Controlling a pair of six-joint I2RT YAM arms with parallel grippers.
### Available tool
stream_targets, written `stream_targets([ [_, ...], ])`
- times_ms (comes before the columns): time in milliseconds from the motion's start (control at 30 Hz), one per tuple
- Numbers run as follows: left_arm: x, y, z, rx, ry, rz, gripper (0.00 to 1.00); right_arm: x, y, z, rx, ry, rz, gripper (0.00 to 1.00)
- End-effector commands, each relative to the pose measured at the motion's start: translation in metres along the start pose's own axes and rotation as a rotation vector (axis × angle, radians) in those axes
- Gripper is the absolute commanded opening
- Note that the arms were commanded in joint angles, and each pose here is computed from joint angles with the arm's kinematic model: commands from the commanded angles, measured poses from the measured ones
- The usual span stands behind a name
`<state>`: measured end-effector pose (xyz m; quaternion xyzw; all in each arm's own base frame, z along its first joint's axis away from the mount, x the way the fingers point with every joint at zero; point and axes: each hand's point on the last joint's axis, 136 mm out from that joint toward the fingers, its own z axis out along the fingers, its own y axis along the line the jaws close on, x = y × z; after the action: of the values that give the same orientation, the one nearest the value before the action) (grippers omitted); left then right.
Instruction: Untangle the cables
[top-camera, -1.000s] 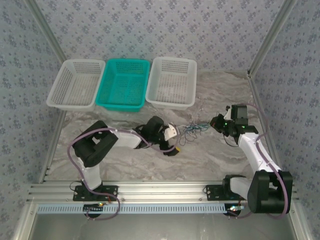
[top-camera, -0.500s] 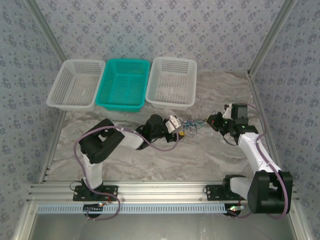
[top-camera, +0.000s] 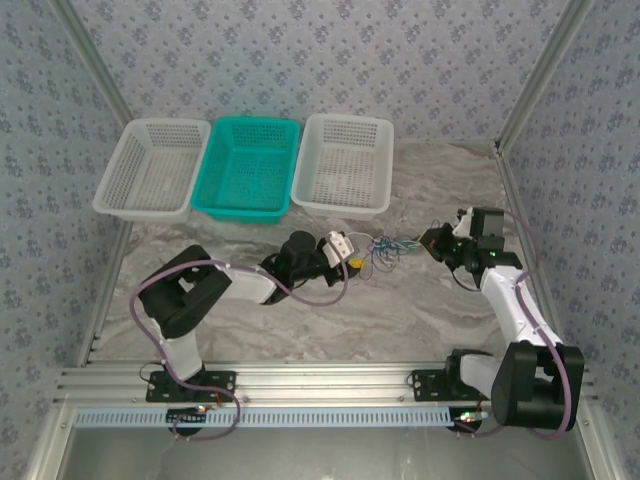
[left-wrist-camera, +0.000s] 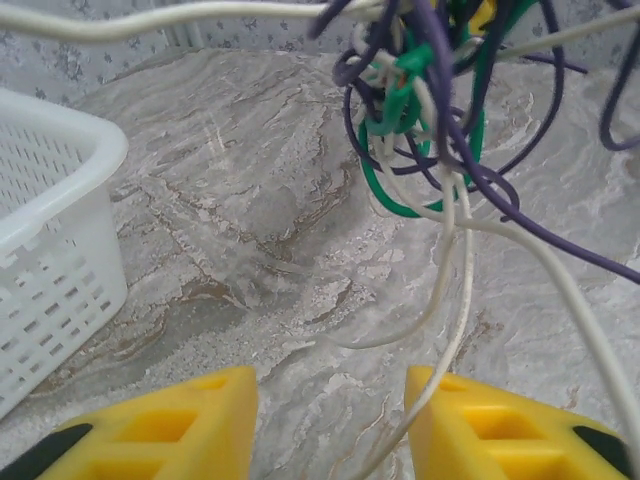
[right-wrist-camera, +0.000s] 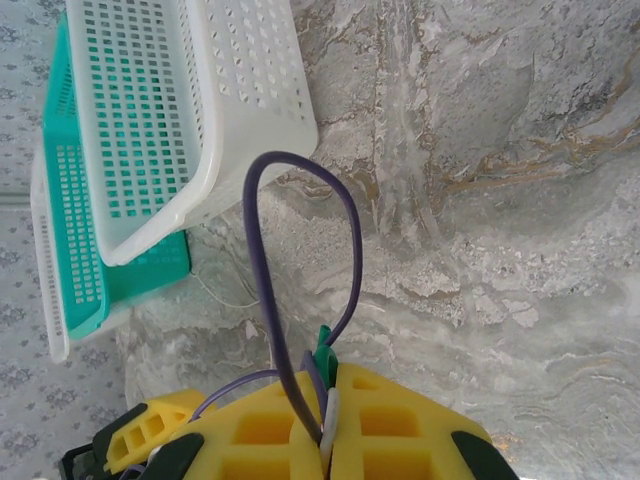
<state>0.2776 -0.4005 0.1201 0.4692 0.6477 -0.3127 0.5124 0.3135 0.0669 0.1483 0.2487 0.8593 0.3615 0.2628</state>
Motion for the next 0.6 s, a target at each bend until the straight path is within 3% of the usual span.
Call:
stream_targets([
  [0, -0.018, 0.001, 0.004, 0.015, -0.046, 0.000, 0.32, -0.004, 0.015, -0.005, -0.049, 0.006, -0.016, 0.00],
  [100, -0.024, 0.002, 0.010, 0.023, -0.062, -0.007, 0.22, -0.003, 0.015, -0.006, -0.046, 0.005, -0.017, 0.00],
  [233, -0.027, 0.005, 0.008, 0.010, -0.078, -0.021, 0.00, -0.005, 0.006, -0.009, -0.015, -0.012, -0.002, 0.00],
  [400, -0.027, 0.034, -0.019, -0.084, -0.096, -0.150, 0.00, -0.015, -0.018, -0.018, 0.018, -0.077, 0.072, 0.00],
  [567, -0.035, 0.060, -0.068, -0.262, -0.097, -0.209, 0.00, -0.017, -0.046, -0.026, 0.121, -0.114, 0.082, 0.00],
])
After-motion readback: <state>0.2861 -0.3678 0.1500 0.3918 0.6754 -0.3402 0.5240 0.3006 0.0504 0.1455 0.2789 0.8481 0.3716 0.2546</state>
